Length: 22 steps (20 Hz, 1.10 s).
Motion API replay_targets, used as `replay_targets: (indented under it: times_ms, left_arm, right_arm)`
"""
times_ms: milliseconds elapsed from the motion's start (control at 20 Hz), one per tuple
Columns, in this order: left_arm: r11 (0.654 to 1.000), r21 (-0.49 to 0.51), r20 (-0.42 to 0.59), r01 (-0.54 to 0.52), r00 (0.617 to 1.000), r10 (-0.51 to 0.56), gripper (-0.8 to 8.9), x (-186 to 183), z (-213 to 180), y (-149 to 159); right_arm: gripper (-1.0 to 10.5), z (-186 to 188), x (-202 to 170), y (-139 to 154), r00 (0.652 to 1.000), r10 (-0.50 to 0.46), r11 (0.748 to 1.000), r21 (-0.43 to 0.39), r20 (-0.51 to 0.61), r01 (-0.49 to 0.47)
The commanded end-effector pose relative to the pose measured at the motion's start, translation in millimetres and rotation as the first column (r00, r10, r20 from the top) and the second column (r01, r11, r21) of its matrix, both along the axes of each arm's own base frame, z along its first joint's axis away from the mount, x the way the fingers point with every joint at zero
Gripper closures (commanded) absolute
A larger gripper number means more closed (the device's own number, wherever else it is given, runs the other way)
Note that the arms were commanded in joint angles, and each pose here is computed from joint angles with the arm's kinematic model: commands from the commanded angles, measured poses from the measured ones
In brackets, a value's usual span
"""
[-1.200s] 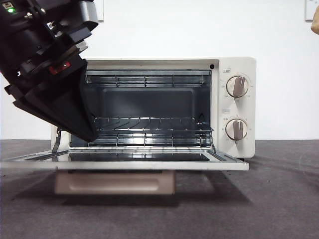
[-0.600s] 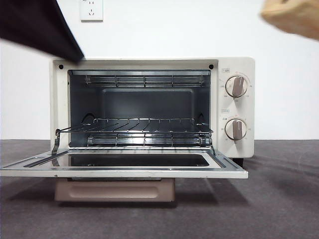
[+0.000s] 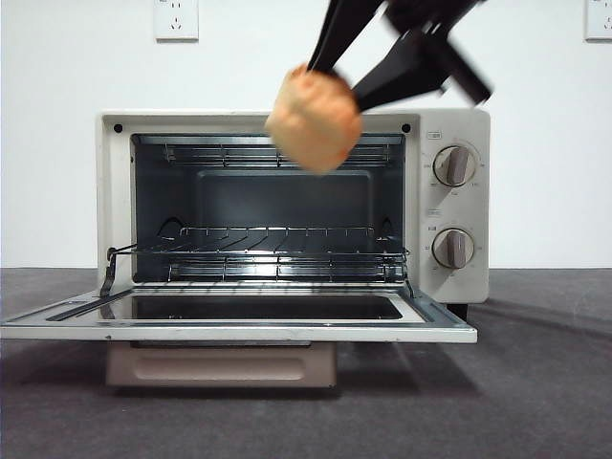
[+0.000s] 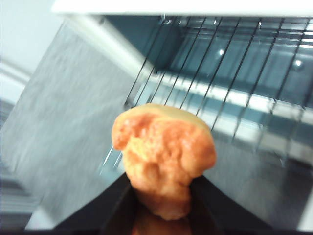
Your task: The left arm flap open the oven, the right arm pick bread and place it into oven, the left arm flap close the oven
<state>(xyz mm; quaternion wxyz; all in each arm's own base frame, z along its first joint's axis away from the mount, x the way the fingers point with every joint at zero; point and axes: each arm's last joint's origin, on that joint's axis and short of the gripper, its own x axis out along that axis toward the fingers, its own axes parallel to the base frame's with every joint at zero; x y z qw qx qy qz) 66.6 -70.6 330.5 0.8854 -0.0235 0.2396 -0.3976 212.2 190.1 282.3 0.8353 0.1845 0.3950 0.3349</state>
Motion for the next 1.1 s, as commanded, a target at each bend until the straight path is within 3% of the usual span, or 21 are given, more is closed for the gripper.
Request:
replay_targets:
  times_ms: [50,400,1100]
  left_arm:
    - [1.0,-0.025,0.0,-0.002,1.0,0.002,7.98,-3.1,5.6,2.0]
    - [1.0,0.0,-0.025,-0.002,1.0,0.002,7.98,-5.0,2.4,3.9]
    - [1.0,0.003,-0.038,-0.006,0.999,0.006,7.98,-5.3,1.5,4.2]
  right_arm:
    - [8.2,-10.0,15.1,15.4,0.999,-0.034,0.998,0.046,-0.018,0.035]
    - [8.2,-35.7,42.6,36.3,0.99,-0.137,0.985,0.112,0.017,0.134]
    - [8.2,-39.9,51.6,34.1,0.93,-0.36,0.931,0.095,0.069,0.353]
